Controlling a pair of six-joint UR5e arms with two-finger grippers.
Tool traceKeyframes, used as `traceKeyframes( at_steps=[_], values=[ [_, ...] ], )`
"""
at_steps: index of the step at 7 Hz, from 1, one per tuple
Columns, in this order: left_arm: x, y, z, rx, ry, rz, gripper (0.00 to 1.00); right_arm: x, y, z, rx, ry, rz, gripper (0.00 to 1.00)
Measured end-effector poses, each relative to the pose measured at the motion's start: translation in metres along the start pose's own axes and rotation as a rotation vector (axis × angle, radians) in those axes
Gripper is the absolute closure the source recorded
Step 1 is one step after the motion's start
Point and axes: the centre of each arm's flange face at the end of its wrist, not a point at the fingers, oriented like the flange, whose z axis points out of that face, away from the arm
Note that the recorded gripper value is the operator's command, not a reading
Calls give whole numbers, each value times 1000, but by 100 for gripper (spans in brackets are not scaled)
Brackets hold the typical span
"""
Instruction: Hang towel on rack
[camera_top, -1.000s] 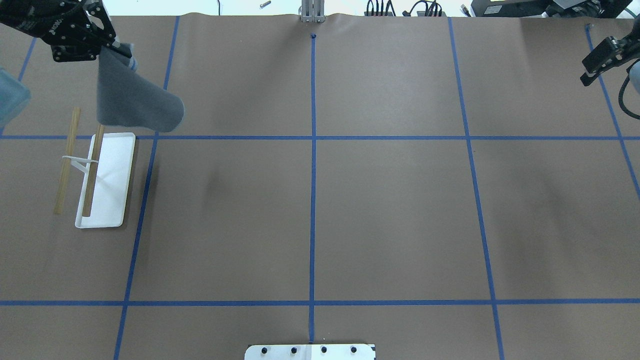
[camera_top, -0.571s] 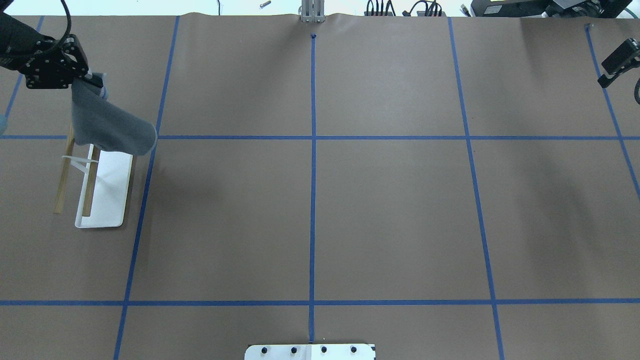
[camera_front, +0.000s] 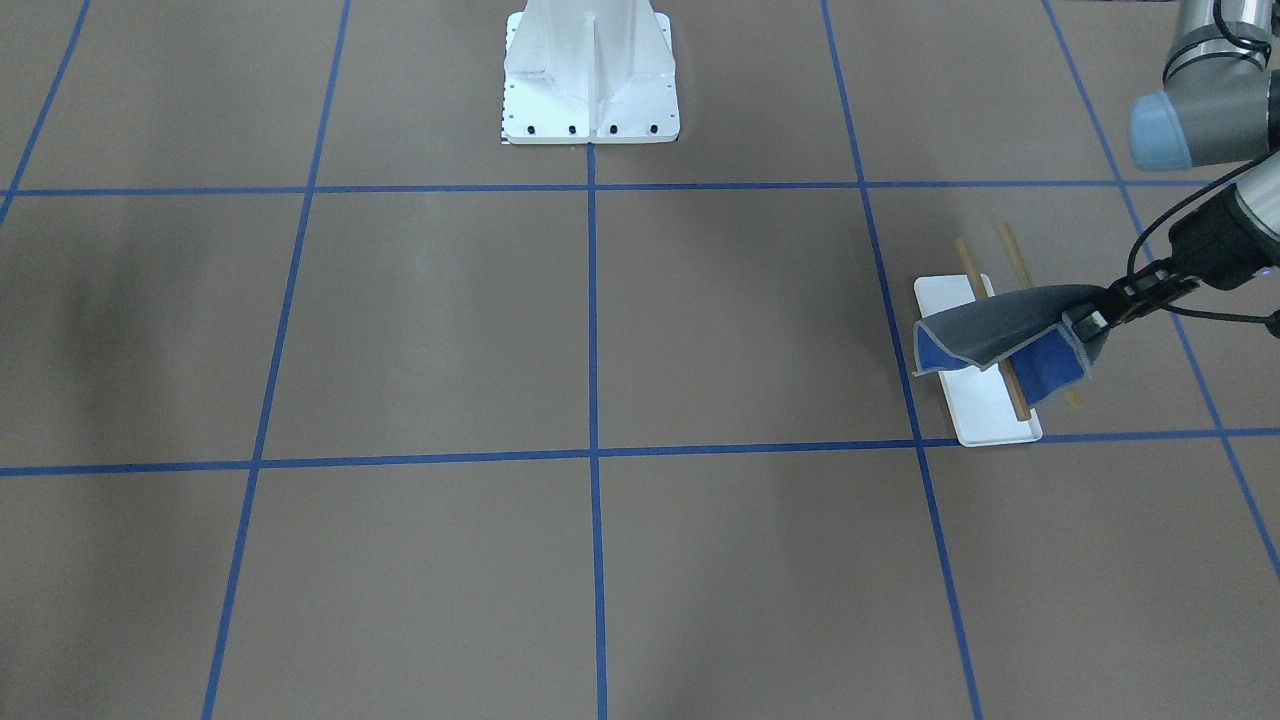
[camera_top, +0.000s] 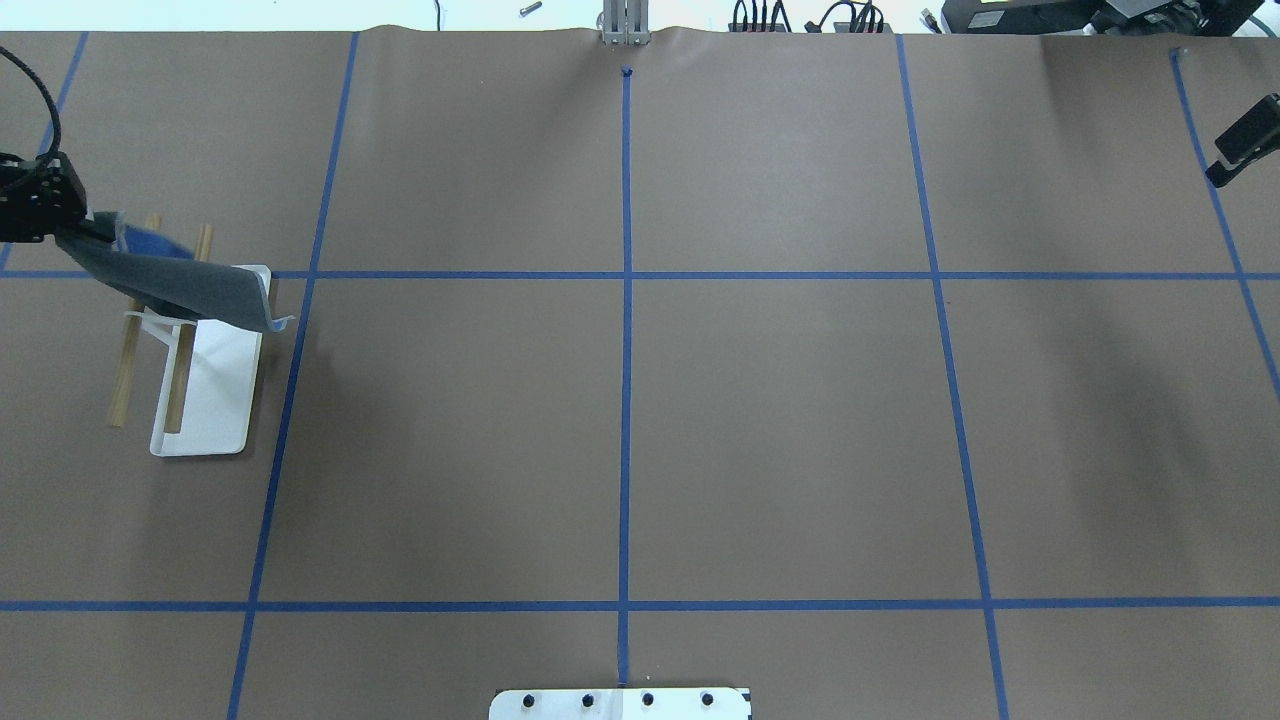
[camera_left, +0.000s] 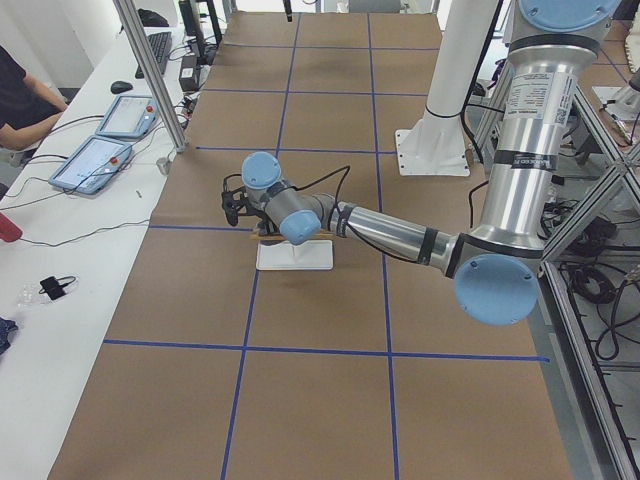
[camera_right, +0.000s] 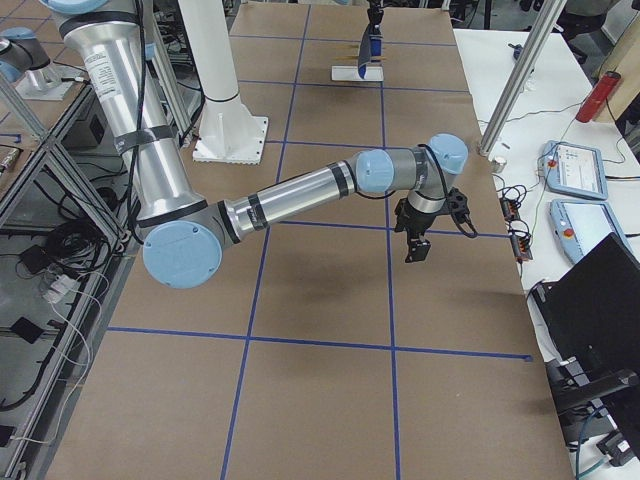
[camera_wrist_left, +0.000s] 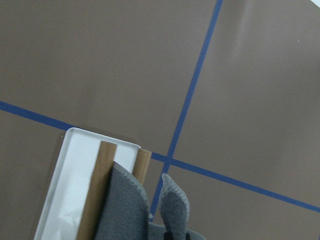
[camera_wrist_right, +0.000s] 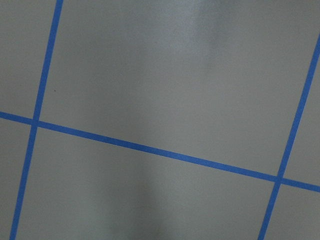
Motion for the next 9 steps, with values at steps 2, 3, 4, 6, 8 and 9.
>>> traceKeyframes(
  at_steps=[2,3,4,6,8,9],
  values=[
    [-35,4,-1,-2,-27,33,87,14,7,11,-4,32,3,0],
    [-43,5,1,-7,-35,37,3,18,9,14,-9,38,6,0],
    [-45,4,1,0,-40,41,2,21,10,18,-16,40,10,0],
    [-46,1,-1,55,-51,64,2,34,12,30,-41,79,31,0],
    [-56,-5,-14,95,-52,61,2,52,14,45,-66,136,53,0],
    [-68,-5,-20,110,-58,69,2,57,13,48,-64,145,52,0]
  ],
)
